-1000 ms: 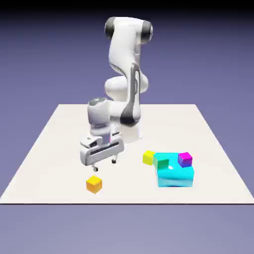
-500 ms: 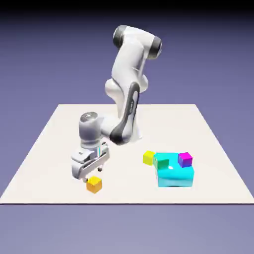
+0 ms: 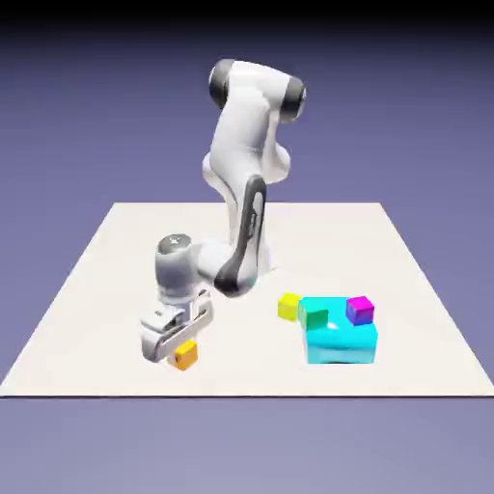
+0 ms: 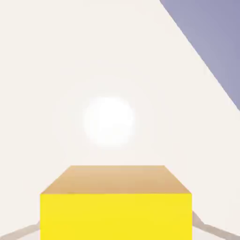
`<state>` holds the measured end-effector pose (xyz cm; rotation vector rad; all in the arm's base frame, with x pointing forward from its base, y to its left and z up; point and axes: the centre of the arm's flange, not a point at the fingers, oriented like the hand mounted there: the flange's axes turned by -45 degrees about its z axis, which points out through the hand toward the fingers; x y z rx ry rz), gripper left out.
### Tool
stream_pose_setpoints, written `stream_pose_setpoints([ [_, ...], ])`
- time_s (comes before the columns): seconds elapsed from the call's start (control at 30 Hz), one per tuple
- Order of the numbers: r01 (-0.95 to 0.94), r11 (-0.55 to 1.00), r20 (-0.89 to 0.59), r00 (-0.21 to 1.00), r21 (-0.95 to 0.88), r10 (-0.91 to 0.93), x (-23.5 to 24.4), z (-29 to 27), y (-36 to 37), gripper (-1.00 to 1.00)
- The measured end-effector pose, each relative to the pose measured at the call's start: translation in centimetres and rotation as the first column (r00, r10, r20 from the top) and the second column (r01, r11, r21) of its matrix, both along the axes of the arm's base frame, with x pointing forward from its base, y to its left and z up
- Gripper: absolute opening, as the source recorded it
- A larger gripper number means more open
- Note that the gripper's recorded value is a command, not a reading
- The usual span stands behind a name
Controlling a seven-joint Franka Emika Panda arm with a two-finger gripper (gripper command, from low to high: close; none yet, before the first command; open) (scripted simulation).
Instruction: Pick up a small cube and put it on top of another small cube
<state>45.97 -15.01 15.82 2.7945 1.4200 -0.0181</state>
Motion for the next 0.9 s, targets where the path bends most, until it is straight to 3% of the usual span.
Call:
stream_pose_setpoints([
  [0.23, -0.016, 1.000, 0.004, 1.000, 0.024, 0.016, 0.1, 3.9, 1.0, -1.00],
  [0.4, -0.248, 0.963, -0.021, 0.968, 0.109, 0.251, 1.1, 6.5, 10.5, -1.00],
  [0.6, -0.522, 0.843, -0.016, 0.849, 0.126, 0.528, -0.3, 11.5, 21.3, -1.00],
  [0.83, -0.761, 0.649, 0.007, 0.649, 0.014, 0.761, -4.8, 18.6, 30.1, -1.00],
  [0.9, -0.762, 0.648, 0.008, 0.648, 0.016, 0.762, -4.7, 17.2, 30.2, -1.00],
])
